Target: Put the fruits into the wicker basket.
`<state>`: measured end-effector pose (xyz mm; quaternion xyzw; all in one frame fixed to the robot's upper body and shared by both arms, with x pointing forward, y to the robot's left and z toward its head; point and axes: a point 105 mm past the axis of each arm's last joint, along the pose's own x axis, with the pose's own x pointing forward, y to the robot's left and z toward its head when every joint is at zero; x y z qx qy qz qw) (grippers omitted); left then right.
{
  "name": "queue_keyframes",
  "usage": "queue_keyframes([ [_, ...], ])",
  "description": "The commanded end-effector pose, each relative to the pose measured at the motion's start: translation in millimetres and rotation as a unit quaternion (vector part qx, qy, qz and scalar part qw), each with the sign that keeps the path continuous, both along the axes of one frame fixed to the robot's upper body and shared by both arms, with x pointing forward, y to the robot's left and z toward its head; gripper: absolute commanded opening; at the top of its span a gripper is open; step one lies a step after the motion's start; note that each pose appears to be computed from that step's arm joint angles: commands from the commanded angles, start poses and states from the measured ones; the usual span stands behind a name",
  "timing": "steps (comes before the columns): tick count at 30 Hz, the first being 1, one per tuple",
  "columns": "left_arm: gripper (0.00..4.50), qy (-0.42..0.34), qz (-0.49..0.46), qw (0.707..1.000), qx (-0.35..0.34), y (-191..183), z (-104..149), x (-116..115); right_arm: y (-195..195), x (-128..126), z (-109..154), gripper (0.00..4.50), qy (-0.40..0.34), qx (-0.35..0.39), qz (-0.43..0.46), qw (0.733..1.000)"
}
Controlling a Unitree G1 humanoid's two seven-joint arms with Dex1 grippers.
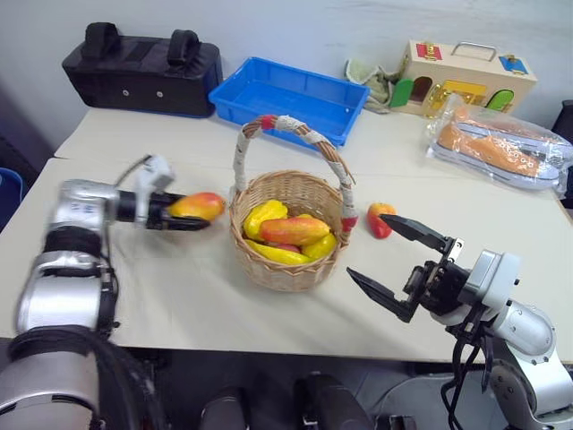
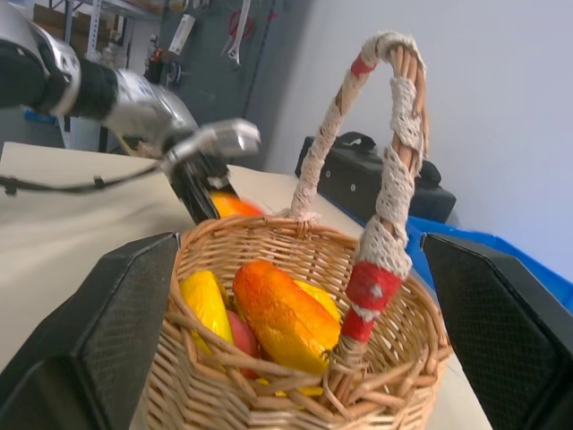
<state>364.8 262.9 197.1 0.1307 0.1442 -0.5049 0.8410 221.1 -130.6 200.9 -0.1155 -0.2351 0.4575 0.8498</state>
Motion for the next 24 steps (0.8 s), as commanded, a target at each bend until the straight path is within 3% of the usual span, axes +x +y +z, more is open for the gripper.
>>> queue_keyframes([
  [1,3.31,-0.054,-0.078,0.995,-0.031,-7,45,-23,-8,-5,5,4.5,-0.016,0.002,-0.005,1.0],
  [4,3.31,-0.054,-0.144,0.987,-0.039,-38,62,-46,-14,-7,3,4.5,-0.014,0.0,-0.007,1.0],
  [6,3.31,-0.079,-0.197,0.977,-0.021,-79,65,-56,-16,-9,3,4.5,-0.01,0.002,-0.004,1.0],
  [10,3.31,-0.109,-0.22,0.969,0.025,-130,53,-56,-14,-8,7,4.5,-0.012,0.008,0.002,1.0],
  [13,3.31,-0.106,-0.212,0.972,-0.004,-169,57,-55,-10,-7,10,4.5,-0.014,0.006,0.009,1.0],
  [18,3.31,-0.147,-0.115,0.981,0.044,-195,52,-27,-4,-7,13,4.5,-0.011,0.009,0.012,1.0],
  [24,3.31,-0.161,-0.116,0.978,0.056,-210,39,-29,0,-10,13,4.5,-0.005,0.016,0.009,1.0],
])
